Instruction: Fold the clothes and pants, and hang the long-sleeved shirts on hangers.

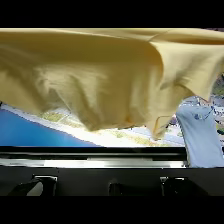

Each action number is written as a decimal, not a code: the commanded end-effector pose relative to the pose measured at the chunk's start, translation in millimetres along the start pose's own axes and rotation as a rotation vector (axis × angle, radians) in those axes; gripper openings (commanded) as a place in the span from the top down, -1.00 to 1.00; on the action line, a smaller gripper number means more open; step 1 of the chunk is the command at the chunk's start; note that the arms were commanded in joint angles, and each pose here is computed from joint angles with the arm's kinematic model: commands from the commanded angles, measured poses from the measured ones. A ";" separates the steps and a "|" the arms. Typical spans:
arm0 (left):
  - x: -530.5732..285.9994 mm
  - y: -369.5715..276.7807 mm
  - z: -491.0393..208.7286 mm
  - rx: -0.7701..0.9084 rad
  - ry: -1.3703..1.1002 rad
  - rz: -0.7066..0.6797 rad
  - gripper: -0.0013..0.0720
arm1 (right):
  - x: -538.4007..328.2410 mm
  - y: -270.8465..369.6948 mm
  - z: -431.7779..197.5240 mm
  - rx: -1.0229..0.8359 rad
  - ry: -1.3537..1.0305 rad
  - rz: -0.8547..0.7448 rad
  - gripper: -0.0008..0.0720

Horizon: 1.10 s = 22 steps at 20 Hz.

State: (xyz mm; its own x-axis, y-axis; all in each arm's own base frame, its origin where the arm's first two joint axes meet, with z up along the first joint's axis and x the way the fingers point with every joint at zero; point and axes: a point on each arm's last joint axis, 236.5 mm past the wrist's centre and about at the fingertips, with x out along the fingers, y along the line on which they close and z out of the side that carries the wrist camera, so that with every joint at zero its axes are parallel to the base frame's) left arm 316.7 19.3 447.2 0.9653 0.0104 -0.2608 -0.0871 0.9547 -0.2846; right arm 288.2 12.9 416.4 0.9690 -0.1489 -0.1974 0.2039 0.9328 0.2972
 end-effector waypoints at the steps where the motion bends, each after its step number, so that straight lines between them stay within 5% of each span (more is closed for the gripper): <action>1: 56.5 30.7 -38.8 -0.021 0.149 0.082 0.93 | 53.4 20.7 -28.6 -0.057 0.017 -0.136 0.90; 3: 115.7 50.4 -76.3 -0.040 0.268 0.118 0.93 | 101.4 46.3 -64.5 -0.058 0.060 -0.157 0.90; 7: 235.2 82.2 -159.4 -0.070 0.452 0.156 0.93 | 232.0 64.8 -175.3 0.309 0.365 -0.051 0.91; 11: 338.0 107.7 -271.9 -0.080 0.611 0.177 0.93 | 333.0 57.1 -262.2 0.439 0.493 0.049 0.91; 16: 383.5 106.9 -375.8 -0.064 0.759 0.176 0.92 | 351.3 53.8 -372.7 0.446 0.714 -0.004 0.88; 18: 382.9 99.8 -392.5 -0.065 0.801 0.168 0.91 | 341.8 54.6 -393.7 0.433 0.799 -0.007 0.73; 19: 380.4 97.6 -393.2 -0.071 0.812 0.164 0.82 | 336.4 54.4 -394.7 0.409 0.825 0.002 0.69; 21: 367.7 102.2 -379.8 -0.084 0.842 0.175 0.02 | 321.5 50.8 -377.3 0.353 0.866 0.055 0.01; 22: 356.0 109.0 -365.7 -0.081 0.859 0.183 -0.34 | 311.7 43.1 -362.9 0.298 0.881 0.082 -0.02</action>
State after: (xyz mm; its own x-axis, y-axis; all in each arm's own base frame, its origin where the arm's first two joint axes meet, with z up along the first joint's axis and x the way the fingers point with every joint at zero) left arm 576.6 12.1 -19.4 0.4792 -0.0831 -0.8738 -0.2630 0.9362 -0.2333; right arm 568.7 127.6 18.5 0.6169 0.2586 -0.7433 0.3649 0.7428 0.5613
